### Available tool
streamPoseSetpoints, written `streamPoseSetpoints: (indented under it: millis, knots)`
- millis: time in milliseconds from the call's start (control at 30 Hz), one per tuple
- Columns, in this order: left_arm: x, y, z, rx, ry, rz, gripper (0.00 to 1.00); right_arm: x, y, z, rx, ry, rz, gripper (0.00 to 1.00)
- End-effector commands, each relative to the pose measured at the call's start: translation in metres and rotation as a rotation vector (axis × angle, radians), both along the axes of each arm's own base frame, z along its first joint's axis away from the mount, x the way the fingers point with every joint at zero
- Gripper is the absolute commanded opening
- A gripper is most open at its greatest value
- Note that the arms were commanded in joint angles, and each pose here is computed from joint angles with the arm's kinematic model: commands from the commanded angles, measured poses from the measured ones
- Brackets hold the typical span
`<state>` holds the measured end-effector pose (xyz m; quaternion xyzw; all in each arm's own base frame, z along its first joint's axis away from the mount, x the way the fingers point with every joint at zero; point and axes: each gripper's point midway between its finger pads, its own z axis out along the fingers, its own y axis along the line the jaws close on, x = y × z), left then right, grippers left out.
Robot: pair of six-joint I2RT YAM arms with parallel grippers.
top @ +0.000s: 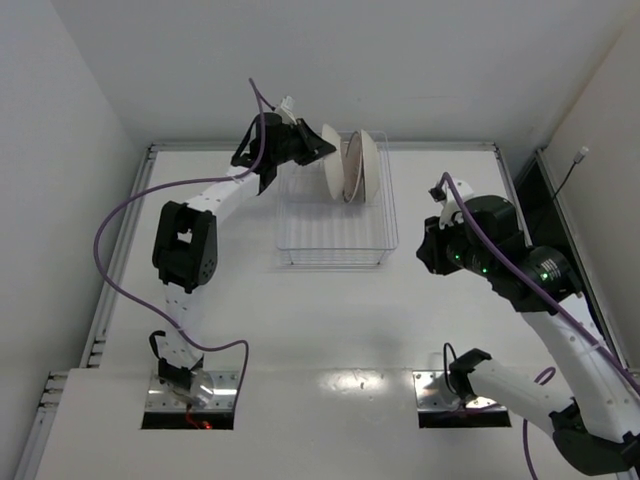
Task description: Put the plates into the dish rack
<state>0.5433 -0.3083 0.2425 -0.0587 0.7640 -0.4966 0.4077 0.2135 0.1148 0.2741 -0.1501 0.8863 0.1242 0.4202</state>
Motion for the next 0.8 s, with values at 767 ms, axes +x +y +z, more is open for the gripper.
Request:
streamPoseSetpoints:
  millis: [767]
  knots:
    - [-0.023,-0.019,0.018,0.174,-0.026,0.056,0.31,-0.003,-0.005,0.003,-0.015,-0.026,0.008,0.20]
